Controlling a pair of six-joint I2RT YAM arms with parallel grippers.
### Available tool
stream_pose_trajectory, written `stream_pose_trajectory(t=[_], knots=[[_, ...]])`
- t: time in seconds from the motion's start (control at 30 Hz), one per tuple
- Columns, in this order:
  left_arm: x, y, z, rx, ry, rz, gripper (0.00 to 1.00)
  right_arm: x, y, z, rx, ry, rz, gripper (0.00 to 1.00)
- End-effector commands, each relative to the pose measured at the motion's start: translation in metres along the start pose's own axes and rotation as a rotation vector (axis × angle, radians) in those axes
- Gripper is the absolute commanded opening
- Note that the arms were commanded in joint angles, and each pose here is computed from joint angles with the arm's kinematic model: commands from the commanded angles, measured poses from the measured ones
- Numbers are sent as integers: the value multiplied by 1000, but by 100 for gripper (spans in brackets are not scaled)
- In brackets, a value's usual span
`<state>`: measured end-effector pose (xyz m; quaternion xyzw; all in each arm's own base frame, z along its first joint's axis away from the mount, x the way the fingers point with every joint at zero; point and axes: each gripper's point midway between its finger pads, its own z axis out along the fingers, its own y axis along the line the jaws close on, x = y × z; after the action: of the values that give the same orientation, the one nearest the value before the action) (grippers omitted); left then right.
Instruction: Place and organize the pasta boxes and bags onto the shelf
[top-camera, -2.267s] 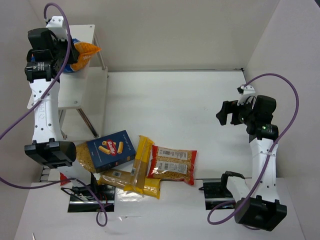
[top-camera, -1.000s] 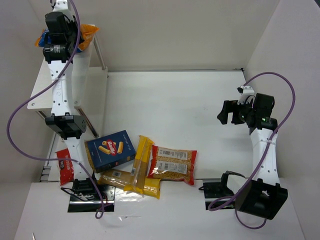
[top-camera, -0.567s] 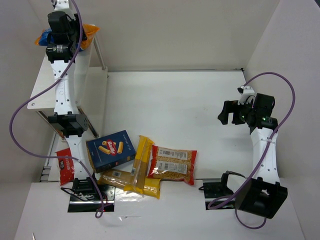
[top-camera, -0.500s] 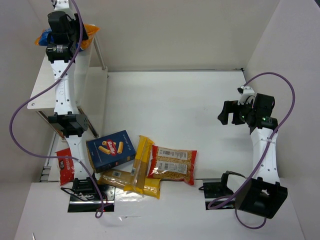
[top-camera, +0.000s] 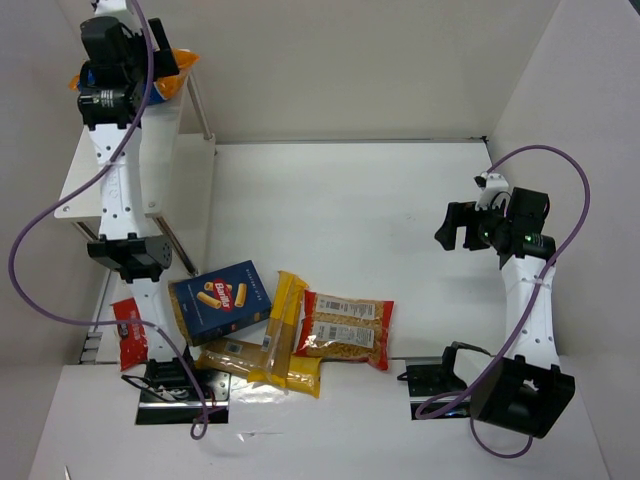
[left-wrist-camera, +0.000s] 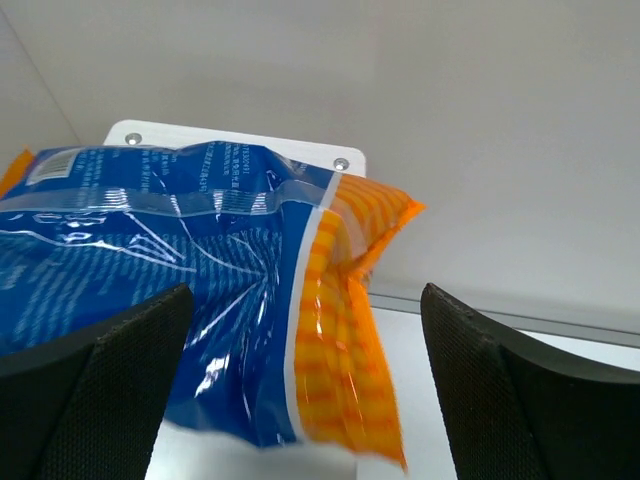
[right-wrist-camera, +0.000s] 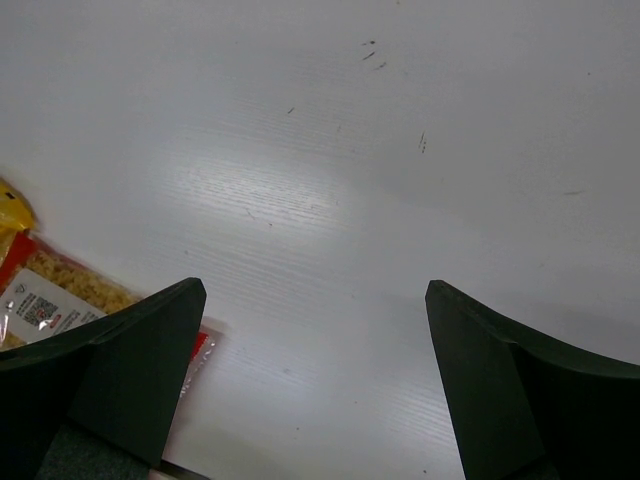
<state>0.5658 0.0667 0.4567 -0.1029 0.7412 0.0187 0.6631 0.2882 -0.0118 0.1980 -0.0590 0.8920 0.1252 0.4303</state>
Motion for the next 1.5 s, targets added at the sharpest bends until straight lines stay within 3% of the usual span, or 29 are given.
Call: stream_pose_trajectory(t=[0.0,0.2,0.3,0.37,0.43,0.47,0.53,0.63,0.7,0.97,1.47], knots=[[-70,-16,-67,75,-145,-26,100,-16,7,-12,-14,-58,-37,100],[-50,-29,-119,188,-14,82,100,-18,10,-19,-9,-75,-67,100],[-18,-31,-150,239,128,145,100,-18,18,-22,-27,-72,-91,100],[-17,-32,-184,277,135,198,100,-18,20,-23,-29,-64,-96,100],[22,-32,-194,308,253,194,100,-15,24,-27,-26,-60,-109,100],[18,-33,-220,327,231,208,100,-15,27,-27,-35,-58,-115,100],[51,-29,-244,336,295,208,100,-18,31,-32,-29,-78,-134,100],[72,-23,-275,326,297,209,100,-21,35,-37,-32,-97,-150,100],[105,-20,-281,320,368,178,100,-22,36,-39,-30,-105,-155,100],[143,-13,-324,339,369,132,100,-22,35,-41,-22,-102,-154,100],[147,-5,-354,318,336,99,100,-26,33,-46,10,-123,-139,100]])
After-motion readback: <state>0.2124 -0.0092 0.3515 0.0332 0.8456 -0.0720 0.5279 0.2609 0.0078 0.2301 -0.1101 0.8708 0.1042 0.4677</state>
